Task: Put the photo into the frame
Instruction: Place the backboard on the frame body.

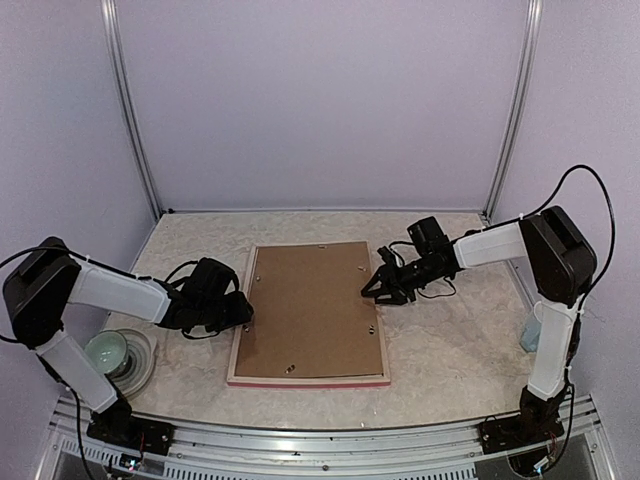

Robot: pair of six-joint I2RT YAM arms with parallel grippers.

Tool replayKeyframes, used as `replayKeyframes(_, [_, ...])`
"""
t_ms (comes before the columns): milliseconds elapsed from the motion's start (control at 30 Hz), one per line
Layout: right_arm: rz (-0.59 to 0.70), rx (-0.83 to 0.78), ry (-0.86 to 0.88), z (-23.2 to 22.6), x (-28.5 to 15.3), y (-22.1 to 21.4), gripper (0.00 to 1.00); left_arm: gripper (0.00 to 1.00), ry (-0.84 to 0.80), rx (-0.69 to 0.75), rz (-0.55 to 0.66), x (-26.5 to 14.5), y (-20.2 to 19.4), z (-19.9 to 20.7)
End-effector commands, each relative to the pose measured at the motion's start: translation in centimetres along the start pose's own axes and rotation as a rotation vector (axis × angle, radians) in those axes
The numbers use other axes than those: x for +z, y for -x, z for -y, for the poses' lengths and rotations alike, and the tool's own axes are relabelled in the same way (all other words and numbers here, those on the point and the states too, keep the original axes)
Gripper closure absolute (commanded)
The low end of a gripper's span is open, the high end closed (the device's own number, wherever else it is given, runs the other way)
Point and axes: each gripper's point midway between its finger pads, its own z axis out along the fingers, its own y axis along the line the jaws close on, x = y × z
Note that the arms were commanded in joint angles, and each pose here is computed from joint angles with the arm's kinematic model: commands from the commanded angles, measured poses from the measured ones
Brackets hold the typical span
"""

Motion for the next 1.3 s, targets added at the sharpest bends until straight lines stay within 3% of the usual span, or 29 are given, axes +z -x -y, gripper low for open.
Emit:
replayKeyframes(0, [0.014, -0.083, -0.037, -1.7, -0.6, 0.9, 0.59, 0.52, -0.001, 0.0, -0.007, 0.1, -0.5, -0.3])
replayKeyframes(567, [-0.061, -0.198, -0.256, -0.7, -0.1, -0.3, 0.52, 0.52, -0.005, -0.004, -0.013, 0.4, -0.9, -0.3])
replayKeyframes(1033, [-0.035, -0.286, -0.416, -0.7, -2.3, 1.1, 0.47, 0.52, -0.004, -0.007, -0.017, 0.5, -1.0, -0.5])
replayKeyframes(1267, [0.04, -0.371, -0.426, -2.7, -3.7, 3.0, 0.35, 0.52, -0.001, -0.009, -0.005, 0.4, -0.4, -0.4])
